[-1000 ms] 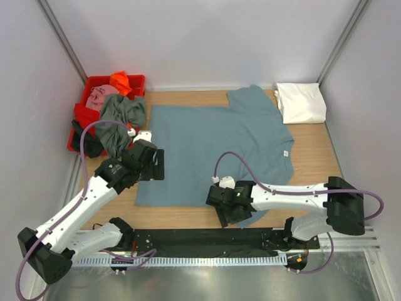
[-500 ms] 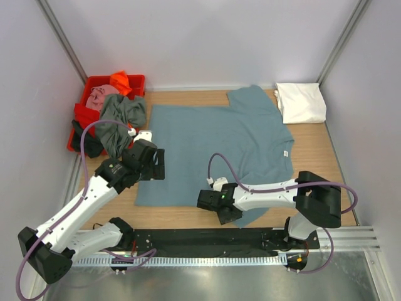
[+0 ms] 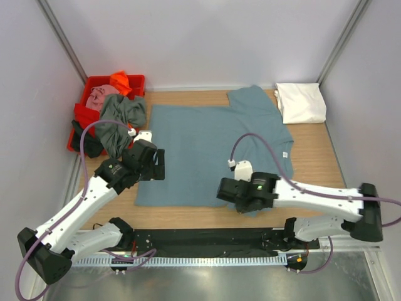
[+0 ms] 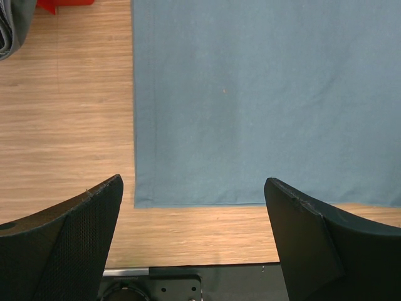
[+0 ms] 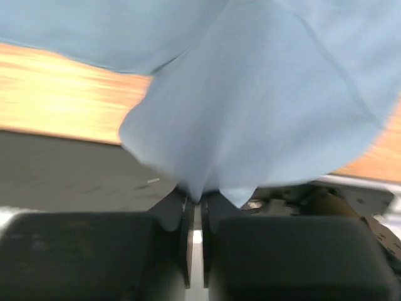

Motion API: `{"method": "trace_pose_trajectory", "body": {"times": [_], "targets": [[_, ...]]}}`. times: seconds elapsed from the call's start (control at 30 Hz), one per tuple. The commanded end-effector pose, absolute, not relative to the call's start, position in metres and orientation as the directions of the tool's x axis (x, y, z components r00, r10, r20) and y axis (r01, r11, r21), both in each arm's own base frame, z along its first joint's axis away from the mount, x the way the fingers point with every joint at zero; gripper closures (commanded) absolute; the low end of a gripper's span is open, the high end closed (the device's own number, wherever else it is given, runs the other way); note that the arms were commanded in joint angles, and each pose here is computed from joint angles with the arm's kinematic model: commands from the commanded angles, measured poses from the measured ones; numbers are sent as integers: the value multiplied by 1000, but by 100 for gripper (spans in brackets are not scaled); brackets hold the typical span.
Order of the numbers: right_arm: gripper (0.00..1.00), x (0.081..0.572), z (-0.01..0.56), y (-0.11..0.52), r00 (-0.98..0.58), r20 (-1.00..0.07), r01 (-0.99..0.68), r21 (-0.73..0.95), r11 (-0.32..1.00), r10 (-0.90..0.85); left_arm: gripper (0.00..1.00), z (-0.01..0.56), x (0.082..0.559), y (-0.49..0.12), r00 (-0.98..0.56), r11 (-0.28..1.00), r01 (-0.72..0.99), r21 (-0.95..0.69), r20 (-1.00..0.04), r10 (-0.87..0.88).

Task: Fold and stack the t-shirts
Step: Fold the tshirt

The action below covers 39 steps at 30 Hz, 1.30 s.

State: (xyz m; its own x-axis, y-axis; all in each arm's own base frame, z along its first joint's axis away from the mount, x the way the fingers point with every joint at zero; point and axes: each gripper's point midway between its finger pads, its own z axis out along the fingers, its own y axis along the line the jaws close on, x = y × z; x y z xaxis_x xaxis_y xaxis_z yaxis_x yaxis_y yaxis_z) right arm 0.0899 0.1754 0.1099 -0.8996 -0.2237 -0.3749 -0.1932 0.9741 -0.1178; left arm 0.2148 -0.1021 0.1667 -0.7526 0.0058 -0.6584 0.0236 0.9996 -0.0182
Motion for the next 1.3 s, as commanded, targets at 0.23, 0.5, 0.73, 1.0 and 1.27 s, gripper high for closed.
{"method": "trace_pose_trajectory", "body": {"times": [0.23, 0.5, 0.73, 1.0, 1.27], "targets": [[20, 74, 172, 129, -908, -411, -83, -15, 996, -82, 5, 174, 220, -107, -727, 999, 21, -50, -686, -19], [21, 71, 122, 183, -928, -357, -154, 99, 983, -110, 6, 173, 219, -110, -733, 998, 30, -54, -680, -15], [40, 127, 104, 261, -849, -524, -190, 174, 966, -72, 5, 171, 219, -111, -736, 998, 32, -56, -677, -14], [46, 153, 49, 240, -899, -409, 21, 313, 949, 154, 5, 173, 216, -112, -729, 998, 43, -54, -685, -6], [30, 144, 46, 150, -779, -323, 370, 455, 810, 537, 5, 172, 216, -114, -734, 997, 54, -53, -679, 4]]}}
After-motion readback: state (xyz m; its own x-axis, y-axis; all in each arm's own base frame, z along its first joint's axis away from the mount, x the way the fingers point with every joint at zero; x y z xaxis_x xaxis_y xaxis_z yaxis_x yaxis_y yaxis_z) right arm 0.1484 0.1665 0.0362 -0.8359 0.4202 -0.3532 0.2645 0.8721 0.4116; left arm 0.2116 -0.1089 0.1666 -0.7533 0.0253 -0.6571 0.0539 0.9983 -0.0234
